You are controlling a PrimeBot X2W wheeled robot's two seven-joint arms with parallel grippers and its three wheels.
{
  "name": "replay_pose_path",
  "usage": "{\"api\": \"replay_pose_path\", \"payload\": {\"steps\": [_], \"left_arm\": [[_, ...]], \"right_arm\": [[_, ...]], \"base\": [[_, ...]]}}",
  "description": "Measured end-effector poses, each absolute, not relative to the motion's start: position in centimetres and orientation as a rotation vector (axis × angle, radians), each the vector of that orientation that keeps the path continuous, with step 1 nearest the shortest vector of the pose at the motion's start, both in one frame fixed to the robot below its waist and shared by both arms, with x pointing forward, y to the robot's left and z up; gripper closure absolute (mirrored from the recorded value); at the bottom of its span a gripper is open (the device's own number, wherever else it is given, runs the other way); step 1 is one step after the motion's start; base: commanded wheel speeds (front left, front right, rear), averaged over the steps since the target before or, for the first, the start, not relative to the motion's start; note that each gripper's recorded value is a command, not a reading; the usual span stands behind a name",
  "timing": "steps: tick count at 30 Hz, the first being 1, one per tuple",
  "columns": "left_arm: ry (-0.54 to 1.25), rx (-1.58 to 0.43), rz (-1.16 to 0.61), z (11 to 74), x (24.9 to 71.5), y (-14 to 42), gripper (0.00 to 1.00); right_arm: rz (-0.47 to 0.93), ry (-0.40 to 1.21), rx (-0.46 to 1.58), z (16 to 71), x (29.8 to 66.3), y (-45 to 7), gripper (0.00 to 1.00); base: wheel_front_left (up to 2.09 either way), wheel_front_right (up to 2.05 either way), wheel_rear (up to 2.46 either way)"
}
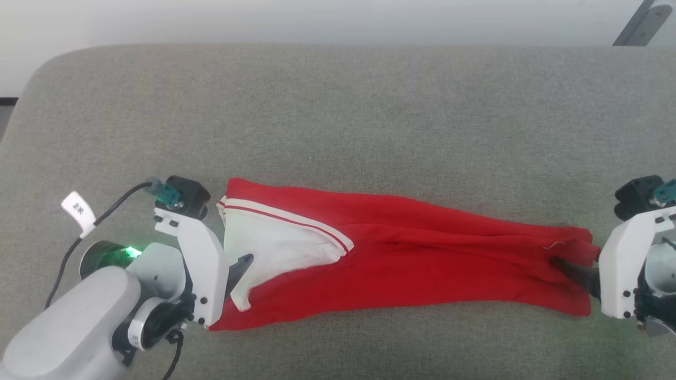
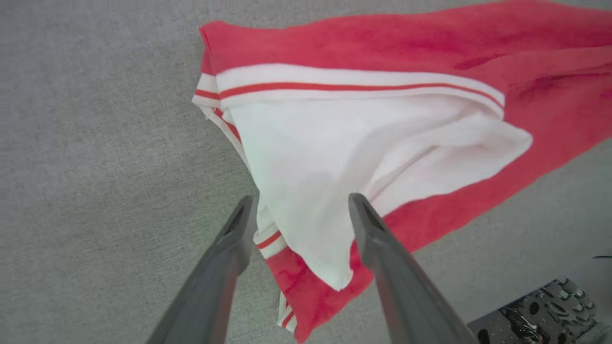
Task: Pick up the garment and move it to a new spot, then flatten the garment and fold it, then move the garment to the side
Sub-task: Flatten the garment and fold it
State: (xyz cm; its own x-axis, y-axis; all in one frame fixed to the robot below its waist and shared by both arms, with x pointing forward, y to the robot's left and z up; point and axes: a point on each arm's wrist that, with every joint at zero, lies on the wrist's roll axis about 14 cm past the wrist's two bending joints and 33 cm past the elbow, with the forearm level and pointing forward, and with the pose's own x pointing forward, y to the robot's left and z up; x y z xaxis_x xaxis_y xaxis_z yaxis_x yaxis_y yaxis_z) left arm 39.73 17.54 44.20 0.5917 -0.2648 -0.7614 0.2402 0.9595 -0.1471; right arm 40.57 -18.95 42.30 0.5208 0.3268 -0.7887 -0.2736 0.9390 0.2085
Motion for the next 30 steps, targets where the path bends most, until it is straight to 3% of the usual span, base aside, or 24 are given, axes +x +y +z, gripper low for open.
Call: {"api": "replay_pose_path", "payload": {"steps": [12, 30], "left_arm": [[0.568, -0.057, -0.249, 47.6, 41.2, 18.6, 0.0], [0.224, -0.133, 0.03, 48.1, 39.7, 25.4, 0.0]], "right_arm": [[0.27, 0.886, 0.109, 43.7, 41.3, -21.2, 0.0], [0.26, 1.059, 0.174, 38.9, 40.7, -20.5, 0.0]], "base": [[0.0, 0.0, 0.0], [0.0, 0.0, 0.0]]}}
